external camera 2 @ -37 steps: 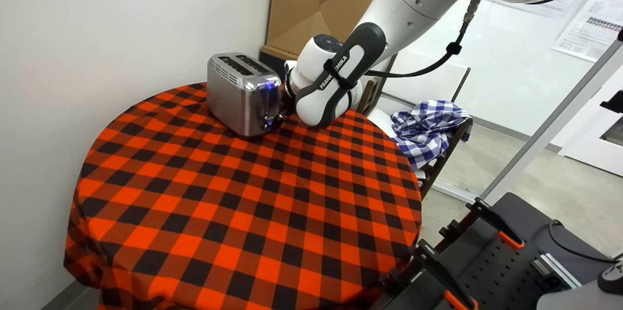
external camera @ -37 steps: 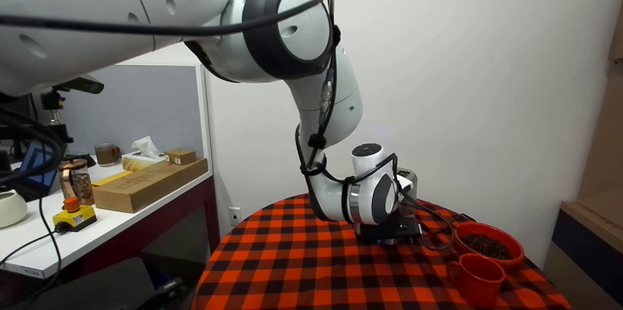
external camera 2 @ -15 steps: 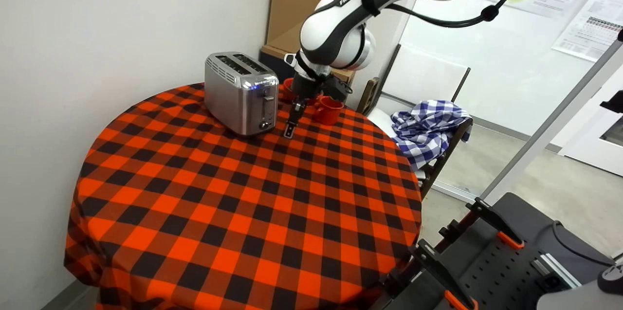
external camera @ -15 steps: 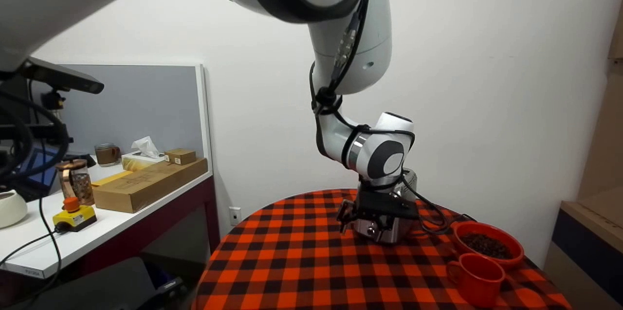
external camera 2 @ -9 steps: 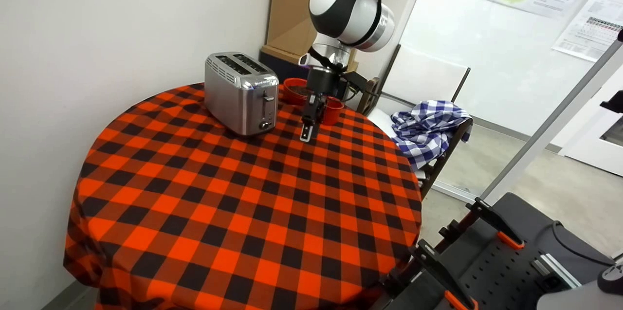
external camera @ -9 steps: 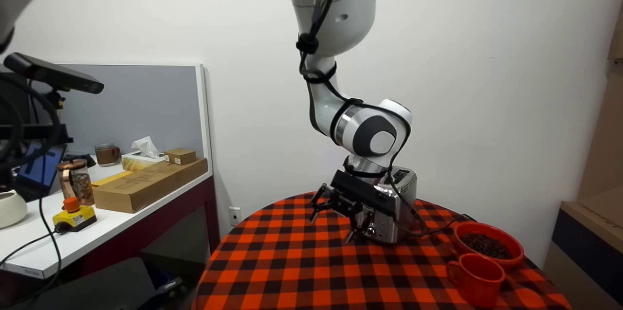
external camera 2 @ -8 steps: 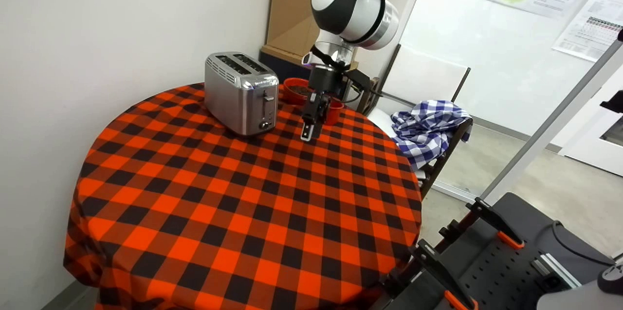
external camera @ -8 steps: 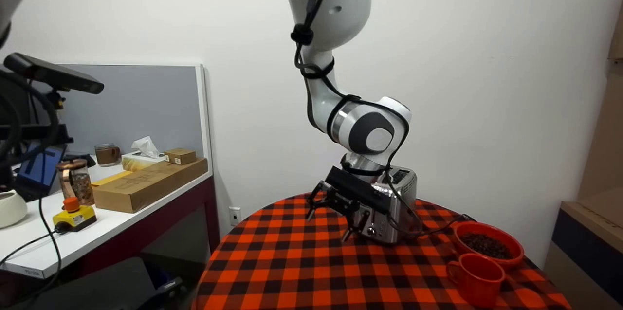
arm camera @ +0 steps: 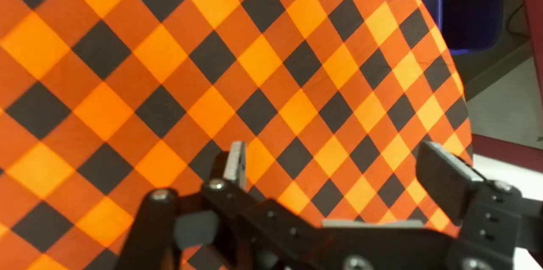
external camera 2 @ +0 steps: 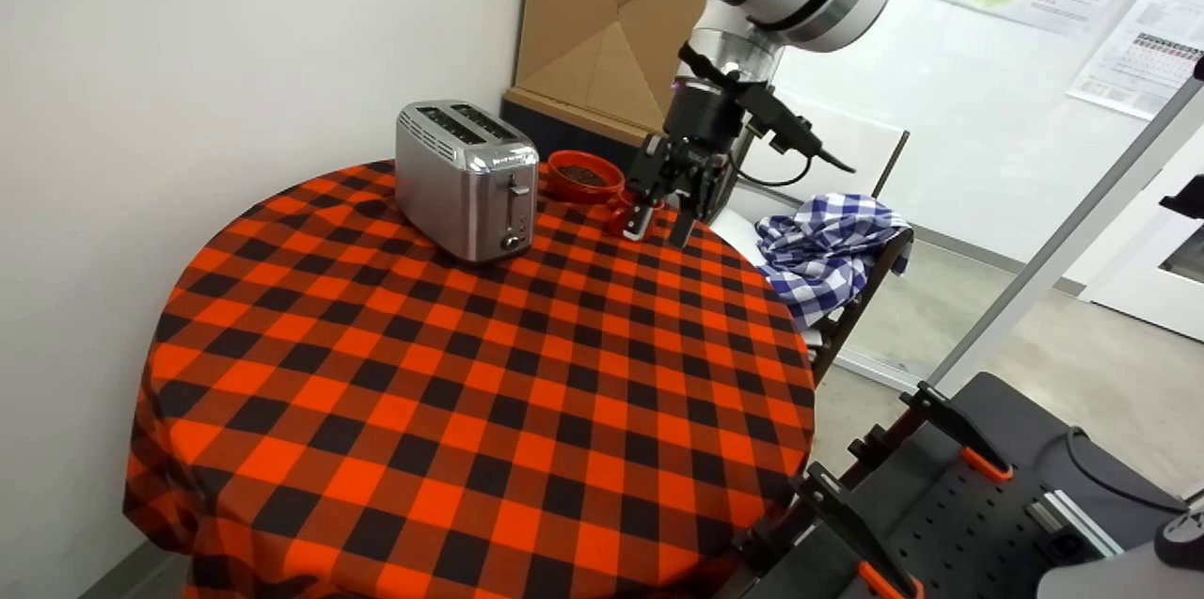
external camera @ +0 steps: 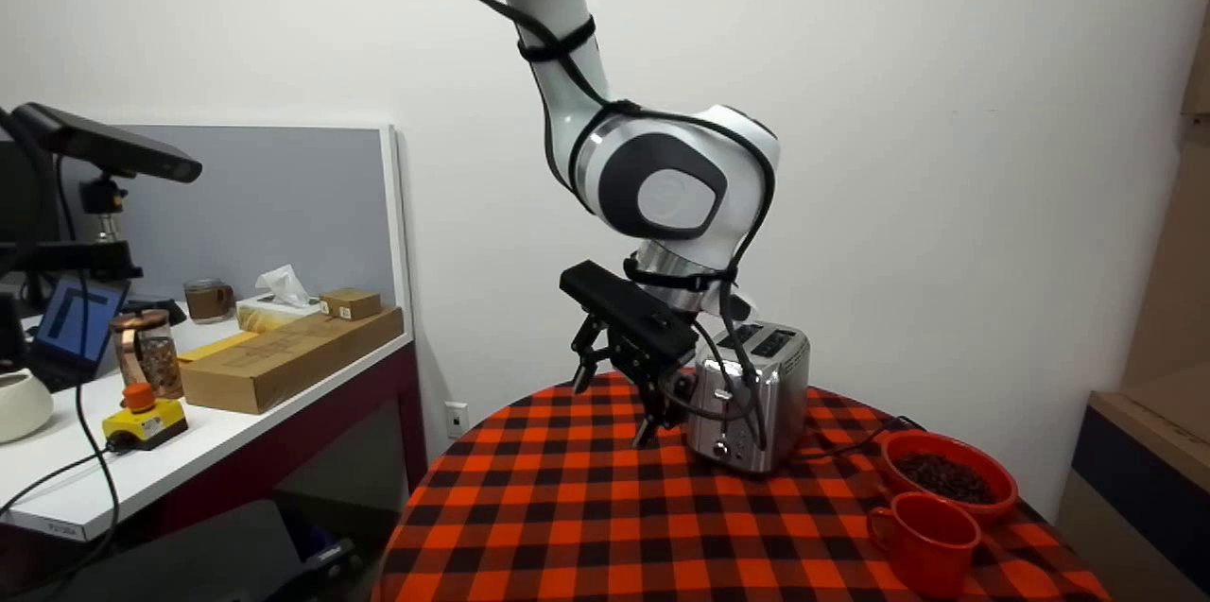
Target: Turn off the toaster
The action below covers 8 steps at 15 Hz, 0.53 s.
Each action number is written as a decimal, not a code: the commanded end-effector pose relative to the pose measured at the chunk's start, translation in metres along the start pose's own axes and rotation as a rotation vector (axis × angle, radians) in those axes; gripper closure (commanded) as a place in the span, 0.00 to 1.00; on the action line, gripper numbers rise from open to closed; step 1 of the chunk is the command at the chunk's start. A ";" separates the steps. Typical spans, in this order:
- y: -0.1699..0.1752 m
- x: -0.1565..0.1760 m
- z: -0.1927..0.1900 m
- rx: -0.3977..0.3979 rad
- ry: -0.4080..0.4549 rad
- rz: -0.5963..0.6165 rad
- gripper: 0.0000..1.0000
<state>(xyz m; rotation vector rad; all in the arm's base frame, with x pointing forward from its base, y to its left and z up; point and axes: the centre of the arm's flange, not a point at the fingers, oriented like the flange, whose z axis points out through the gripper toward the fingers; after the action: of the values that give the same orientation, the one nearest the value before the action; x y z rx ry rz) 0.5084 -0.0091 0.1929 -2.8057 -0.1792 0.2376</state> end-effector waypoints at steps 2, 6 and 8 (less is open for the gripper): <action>-0.003 -0.065 -0.049 -0.136 0.051 0.202 0.00; 0.012 -0.063 -0.054 -0.177 0.048 0.246 0.00; 0.013 -0.074 -0.065 -0.215 0.057 0.286 0.00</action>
<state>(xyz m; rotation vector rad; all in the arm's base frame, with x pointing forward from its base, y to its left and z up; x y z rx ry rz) 0.4492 -0.0519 0.2598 -3.0419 0.2253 0.2133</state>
